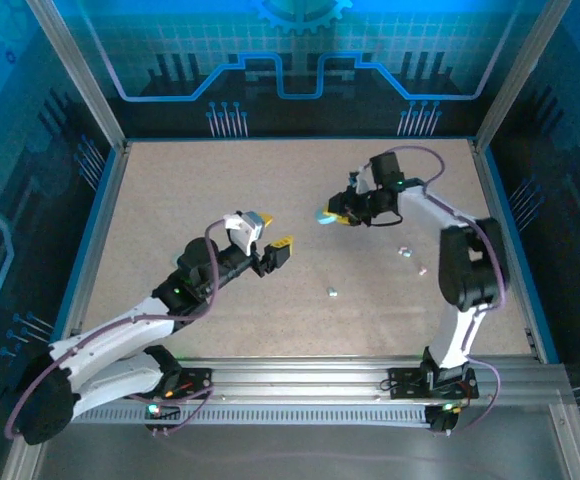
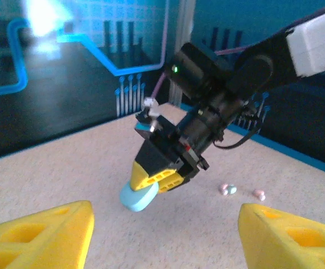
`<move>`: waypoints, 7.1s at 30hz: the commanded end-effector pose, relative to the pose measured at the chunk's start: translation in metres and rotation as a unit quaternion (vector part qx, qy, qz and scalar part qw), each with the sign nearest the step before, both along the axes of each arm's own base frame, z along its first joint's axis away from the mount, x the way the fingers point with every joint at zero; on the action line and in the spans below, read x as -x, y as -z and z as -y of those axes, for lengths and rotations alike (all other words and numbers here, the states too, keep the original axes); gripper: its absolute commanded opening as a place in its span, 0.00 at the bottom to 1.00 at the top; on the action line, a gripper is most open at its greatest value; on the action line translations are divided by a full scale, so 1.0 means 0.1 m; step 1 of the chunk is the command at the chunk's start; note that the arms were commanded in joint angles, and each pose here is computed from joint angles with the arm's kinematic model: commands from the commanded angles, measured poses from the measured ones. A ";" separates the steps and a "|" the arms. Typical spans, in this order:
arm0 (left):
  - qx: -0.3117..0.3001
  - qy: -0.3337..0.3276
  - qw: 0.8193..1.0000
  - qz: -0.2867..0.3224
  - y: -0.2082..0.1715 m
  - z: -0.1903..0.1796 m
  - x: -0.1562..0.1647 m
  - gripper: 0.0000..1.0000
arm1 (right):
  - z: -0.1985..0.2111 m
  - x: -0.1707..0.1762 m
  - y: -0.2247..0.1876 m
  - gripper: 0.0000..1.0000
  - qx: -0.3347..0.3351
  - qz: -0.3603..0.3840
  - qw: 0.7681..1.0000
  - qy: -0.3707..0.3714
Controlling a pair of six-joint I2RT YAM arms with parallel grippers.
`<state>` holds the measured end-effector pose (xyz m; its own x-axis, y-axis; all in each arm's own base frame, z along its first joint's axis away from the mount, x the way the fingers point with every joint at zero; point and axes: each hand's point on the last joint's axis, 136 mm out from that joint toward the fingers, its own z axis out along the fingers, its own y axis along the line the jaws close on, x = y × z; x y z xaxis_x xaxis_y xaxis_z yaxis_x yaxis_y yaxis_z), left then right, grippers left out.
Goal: Insert the wireless bluetooth earbuds into the charging case
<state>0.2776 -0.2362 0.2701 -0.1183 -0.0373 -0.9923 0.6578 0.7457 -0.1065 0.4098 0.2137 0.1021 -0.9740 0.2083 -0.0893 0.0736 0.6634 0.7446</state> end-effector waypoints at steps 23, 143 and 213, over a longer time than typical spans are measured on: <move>-0.033 -0.234 0.939 -0.250 0.62 -1.10 -0.19 0.74 | -0.09 -0.45 0.76 0.34 0.086 -0.003 0.996 -0.015; 0.123 -0.514 0.715 -0.458 1.50 -1.15 0.00 0.89 | -0.75 1.58 0.11 0.68 0.187 0.403 0.856 -0.264; 0.119 0.201 0.910 -0.343 -0.17 0.40 0.25 0.66 | -0.77 1.68 -1.75 0.34 0.102 0.699 0.619 -0.345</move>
<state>0.2537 -0.2703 0.2681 -0.7566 -0.0558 -0.6515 0.5771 0.4116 -0.7054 0.2406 0.2911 0.2507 0.1538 -0.4155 -0.8965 -0.9225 0.2648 -0.2810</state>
